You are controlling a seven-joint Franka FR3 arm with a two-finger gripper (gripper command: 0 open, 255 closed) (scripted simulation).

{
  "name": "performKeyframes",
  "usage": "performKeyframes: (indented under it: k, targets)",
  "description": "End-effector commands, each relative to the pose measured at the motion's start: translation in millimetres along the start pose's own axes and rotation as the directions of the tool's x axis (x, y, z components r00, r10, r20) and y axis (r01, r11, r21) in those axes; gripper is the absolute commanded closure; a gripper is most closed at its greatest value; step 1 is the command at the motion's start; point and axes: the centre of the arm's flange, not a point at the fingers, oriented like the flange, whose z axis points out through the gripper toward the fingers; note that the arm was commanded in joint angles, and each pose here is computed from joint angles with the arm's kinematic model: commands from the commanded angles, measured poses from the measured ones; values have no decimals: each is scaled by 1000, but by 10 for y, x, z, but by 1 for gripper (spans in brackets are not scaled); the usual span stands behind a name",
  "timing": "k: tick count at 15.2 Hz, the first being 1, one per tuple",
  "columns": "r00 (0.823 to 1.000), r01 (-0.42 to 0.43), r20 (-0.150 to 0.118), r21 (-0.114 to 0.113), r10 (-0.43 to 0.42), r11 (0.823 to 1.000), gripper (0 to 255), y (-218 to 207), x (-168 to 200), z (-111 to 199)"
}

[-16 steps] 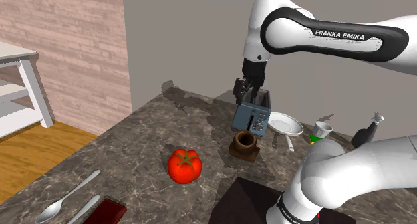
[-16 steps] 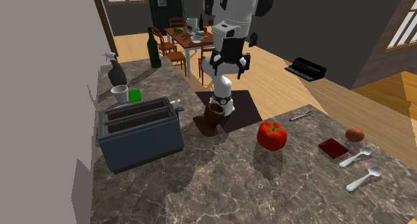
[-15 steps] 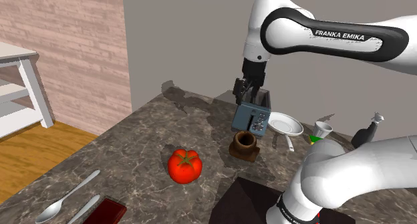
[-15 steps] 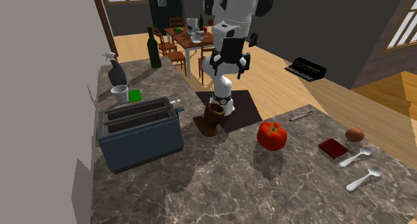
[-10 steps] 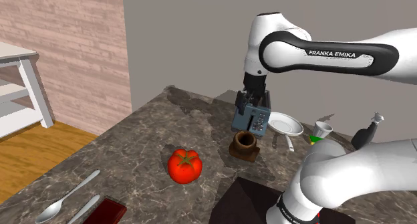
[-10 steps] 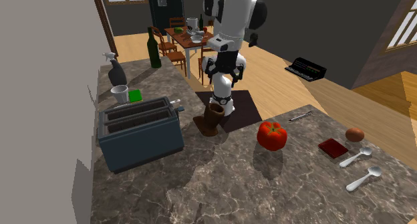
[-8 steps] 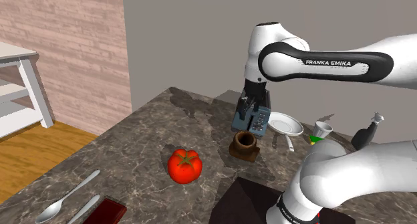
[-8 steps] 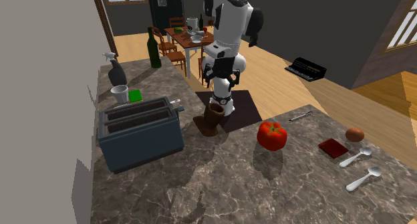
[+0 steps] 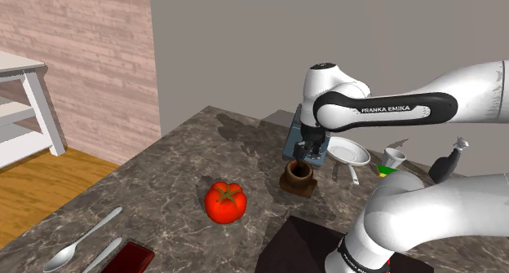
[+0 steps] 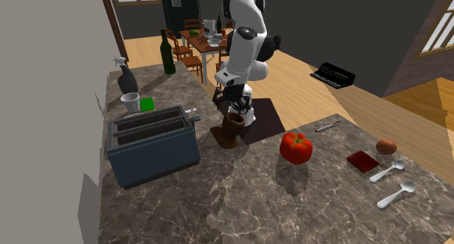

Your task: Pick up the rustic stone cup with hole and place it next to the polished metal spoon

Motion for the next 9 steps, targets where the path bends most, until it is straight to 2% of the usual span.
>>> performKeyframes:
  k: [1, 6, 9]
  targets:
    - [1000, 0, 0, -2, 0, 1000, 0, 5, -7, 111]
    - [1000, 0, 0, -2, 0, 1000, 0, 6, -7, 406]
    - [1000, 0, 0, -2, 0, 1000, 0, 6, -7, 406]
